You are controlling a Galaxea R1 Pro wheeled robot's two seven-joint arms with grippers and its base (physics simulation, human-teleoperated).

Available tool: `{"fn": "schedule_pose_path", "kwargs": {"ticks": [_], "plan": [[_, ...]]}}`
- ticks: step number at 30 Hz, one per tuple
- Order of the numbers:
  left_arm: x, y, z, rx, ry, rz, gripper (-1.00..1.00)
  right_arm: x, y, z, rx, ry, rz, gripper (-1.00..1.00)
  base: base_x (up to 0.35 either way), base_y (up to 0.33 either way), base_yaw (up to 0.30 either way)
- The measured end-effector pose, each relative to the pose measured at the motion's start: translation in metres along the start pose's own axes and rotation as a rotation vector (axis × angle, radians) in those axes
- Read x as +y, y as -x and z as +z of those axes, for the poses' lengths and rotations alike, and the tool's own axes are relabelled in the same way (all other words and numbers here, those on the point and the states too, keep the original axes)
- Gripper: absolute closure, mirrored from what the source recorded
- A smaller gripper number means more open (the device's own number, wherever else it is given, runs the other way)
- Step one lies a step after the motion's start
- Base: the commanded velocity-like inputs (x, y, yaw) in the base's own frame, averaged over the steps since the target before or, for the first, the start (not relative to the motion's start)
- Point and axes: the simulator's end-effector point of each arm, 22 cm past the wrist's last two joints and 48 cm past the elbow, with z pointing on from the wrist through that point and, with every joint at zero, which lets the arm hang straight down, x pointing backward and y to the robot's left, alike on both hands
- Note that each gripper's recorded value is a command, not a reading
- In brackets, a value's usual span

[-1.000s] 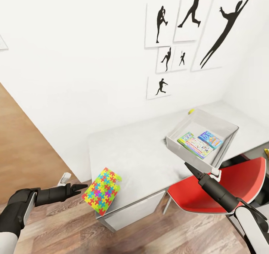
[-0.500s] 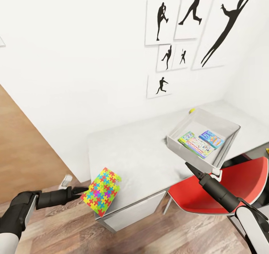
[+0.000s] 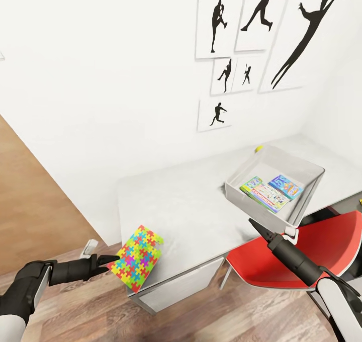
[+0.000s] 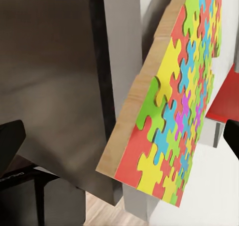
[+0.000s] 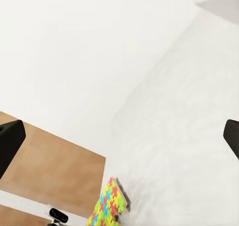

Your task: Put all the toys in the child's room - the three board games (two on the bed and one on the table), the two jigsaw puzzles on the table, and the tennis ball on the table - inside the toy box on the table in the child's room.

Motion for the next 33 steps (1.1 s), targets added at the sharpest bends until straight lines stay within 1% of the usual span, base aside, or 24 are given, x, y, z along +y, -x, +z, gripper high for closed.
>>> {"fn": "schedule_pose_path", "kwargs": {"ticks": [24,25,33], "plan": [[-0.0016,-0.0003,0.0009,0.001,-0.006,0.003,-1.00,0.0006,-0.0019,0.0010,0.002,0.001,0.003,-1.00,-0.011,-0.006,0.000],[-0.0016,-0.0004,0.0009,0.001,-0.006,0.003,1.00,0.0006,-0.0022,0.0010,0.003,0.001,0.003,-1.00,-0.005,-0.004,0.000],[-0.0039,0.0008,0.0003,-0.003,-0.017,-0.007,1.00,0.0006,-0.0025,0.0013,0.003,0.001,0.003,-1.00,-0.001,-0.001,0.000]]}}
